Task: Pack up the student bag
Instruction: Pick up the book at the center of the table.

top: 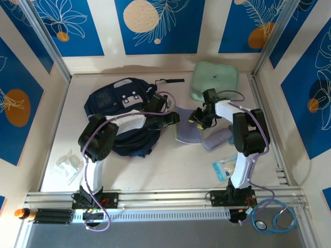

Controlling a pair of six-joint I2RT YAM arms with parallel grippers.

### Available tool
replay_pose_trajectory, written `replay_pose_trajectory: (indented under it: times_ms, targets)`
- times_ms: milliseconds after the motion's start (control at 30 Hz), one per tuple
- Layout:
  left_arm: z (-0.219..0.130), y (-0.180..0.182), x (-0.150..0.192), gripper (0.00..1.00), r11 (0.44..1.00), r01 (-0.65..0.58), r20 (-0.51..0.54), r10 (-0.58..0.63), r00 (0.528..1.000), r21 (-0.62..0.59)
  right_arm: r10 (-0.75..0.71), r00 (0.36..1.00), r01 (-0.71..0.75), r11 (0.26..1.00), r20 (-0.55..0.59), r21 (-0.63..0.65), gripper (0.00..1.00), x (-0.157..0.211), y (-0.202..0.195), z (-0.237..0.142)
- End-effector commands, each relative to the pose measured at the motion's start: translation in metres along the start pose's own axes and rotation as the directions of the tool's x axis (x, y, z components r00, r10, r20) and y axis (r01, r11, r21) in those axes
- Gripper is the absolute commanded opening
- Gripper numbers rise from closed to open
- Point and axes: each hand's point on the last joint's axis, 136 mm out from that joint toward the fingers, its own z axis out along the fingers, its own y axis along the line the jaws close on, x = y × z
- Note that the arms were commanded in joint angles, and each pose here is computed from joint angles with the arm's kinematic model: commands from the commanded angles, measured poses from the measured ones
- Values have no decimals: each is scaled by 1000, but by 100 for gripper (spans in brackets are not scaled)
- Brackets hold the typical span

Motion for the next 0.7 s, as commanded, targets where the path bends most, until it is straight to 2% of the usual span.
replay_pose_trajectory:
  times_ms: [0,200,367,533,667]
  targets:
    - [-2,-34,5,37,992,-49,-20,52,998,115,33,996,-32,999,-78,19,51,22,-12,17]
    - [4,-39,8,35,989,-43,-47,50,998,140,45,996,-43,999,-83,27,50,23,-14,20]
    - [6,-34,8,32,993,-34,-53,40,998,114,51,995,-49,998,-82,36,47,24,-16,20]
    - [5,-26,6,24,998,-35,-44,38,998,61,48,996,-45,998,-75,40,47,23,-16,18]
    - [-2,-23,2,13,998,-48,-23,49,999,28,35,998,-35,999,-48,12,48,21,-11,10]
